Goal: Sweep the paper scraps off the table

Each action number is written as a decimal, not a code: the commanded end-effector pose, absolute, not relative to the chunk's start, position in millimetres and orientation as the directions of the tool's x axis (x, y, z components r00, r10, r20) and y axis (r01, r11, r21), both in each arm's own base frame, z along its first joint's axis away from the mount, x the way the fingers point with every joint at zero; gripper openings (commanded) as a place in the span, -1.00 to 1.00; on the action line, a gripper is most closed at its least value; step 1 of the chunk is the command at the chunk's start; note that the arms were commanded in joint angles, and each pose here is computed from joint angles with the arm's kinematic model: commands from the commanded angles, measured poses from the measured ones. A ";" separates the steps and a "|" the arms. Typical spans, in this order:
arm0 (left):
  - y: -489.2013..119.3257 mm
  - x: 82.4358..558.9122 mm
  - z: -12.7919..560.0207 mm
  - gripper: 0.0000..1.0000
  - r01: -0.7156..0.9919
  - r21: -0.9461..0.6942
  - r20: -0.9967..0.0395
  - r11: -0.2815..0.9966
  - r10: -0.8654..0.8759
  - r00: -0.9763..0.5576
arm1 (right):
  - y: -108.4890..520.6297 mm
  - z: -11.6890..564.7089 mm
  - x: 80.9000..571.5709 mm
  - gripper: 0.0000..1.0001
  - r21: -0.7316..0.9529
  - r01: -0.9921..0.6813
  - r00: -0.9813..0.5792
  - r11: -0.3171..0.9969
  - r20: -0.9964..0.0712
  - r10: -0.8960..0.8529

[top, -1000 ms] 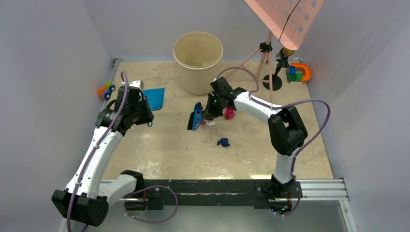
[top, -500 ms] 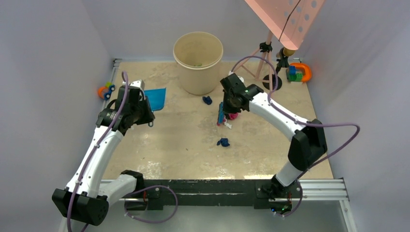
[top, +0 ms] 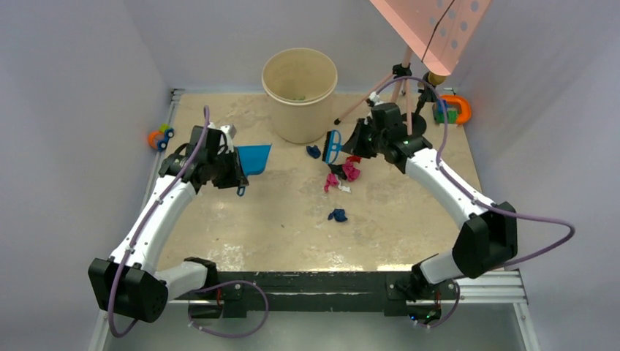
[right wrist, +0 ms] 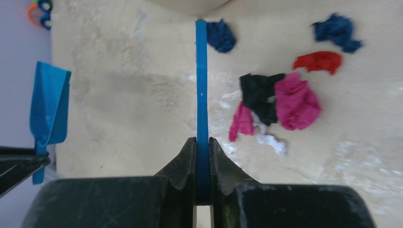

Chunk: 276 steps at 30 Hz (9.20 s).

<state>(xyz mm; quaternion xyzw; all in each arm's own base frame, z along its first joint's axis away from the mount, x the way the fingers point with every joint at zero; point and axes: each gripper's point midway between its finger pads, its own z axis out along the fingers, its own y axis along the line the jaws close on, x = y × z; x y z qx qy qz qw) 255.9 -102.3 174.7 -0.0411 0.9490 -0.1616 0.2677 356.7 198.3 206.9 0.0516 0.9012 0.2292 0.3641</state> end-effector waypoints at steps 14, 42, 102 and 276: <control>-107.1 260.5 190.1 -1.00 0.062 -0.348 -0.546 0.936 -0.148 -0.824 | 265.8 127.0 406.2 -1.00 0.746 0.081 -0.759 0.661 -0.384 0.526; -108.5 261.5 185.3 -1.00 0.065 -0.348 -0.531 0.935 -0.139 -0.836 | 229.8 184.2 250.9 -1.00 0.321 -0.419 -0.796 0.850 -0.581 -0.173; -221.5 178.3 97.8 -1.00 0.375 -0.060 -0.442 0.925 0.312 -0.841 | 119.4 201.2 420.4 -1.00 -0.590 -0.324 -0.574 0.740 -0.499 -0.649; -288.4 485.0 380.8 -1.00 0.105 -0.993 -0.074 -0.056 -0.405 -0.911 | 111.9 228.8 260.5 -1.00 0.080 -0.148 -0.513 0.986 -0.858 -0.008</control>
